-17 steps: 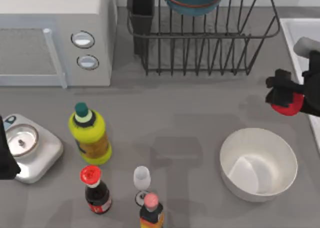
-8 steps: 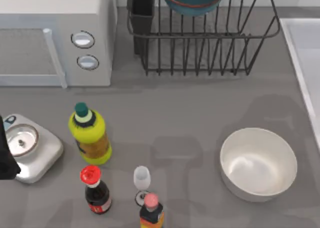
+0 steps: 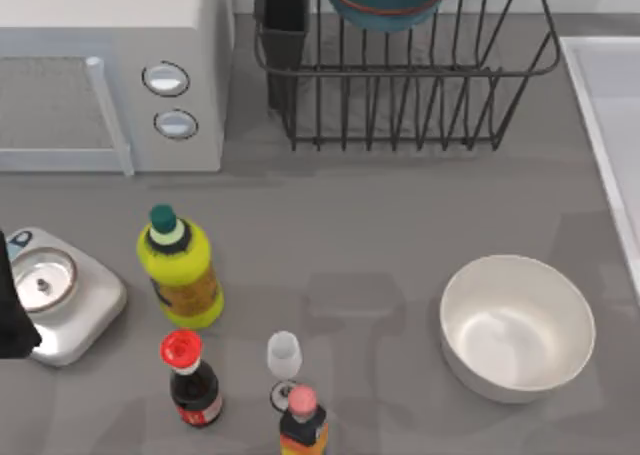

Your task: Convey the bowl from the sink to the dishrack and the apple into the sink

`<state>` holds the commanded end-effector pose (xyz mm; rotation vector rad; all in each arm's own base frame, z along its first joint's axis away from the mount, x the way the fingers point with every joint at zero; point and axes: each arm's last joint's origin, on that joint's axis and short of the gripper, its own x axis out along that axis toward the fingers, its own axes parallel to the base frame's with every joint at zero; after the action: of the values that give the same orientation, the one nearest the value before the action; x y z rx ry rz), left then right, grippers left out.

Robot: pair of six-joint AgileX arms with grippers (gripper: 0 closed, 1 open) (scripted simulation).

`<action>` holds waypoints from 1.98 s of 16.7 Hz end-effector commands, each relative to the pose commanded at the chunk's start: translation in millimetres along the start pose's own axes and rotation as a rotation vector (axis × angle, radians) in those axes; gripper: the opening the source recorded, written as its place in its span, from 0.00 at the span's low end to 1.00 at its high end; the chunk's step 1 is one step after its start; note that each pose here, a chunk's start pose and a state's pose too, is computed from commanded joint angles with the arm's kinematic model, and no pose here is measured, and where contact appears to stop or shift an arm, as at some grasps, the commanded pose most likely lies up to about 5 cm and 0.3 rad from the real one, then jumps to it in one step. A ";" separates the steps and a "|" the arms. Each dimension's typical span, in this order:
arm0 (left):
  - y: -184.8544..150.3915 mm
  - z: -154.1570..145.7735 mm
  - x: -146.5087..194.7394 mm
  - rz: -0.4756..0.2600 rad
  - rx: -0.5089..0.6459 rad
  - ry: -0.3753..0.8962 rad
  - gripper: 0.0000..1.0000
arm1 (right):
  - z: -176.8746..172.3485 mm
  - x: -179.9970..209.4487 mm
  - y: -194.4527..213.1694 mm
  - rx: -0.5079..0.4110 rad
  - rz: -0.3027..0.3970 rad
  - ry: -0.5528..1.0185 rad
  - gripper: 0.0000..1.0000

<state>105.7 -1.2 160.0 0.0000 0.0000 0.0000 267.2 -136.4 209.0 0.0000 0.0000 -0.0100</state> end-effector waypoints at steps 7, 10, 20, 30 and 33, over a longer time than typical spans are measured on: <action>0.0 0.0 0.0 0.000 0.000 0.000 1.00 | -8.2 3.9 -1.6 0.006 0.001 0.006 0.00; 0.0 0.0 0.0 0.000 0.000 0.000 1.00 | -35.9 11.1 -6.6 0.012 0.003 0.015 0.00; 0.0 0.0 0.0 0.000 0.000 0.000 1.00 | -144.4 2.2 -1.4 -0.002 0.001 -0.005 0.00; 0.0 0.0 0.0 0.000 0.000 0.000 1.00 | -150.0 0.0 0.0 0.000 0.000 0.000 0.30; 0.0 0.0 0.0 0.000 0.000 0.000 1.00 | -150.0 0.0 0.0 0.000 0.000 0.000 0.53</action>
<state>105.7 -1.2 160.0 0.0000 0.0000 0.0000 267.2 -136.4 59.0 0.0000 0.0000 -0.0100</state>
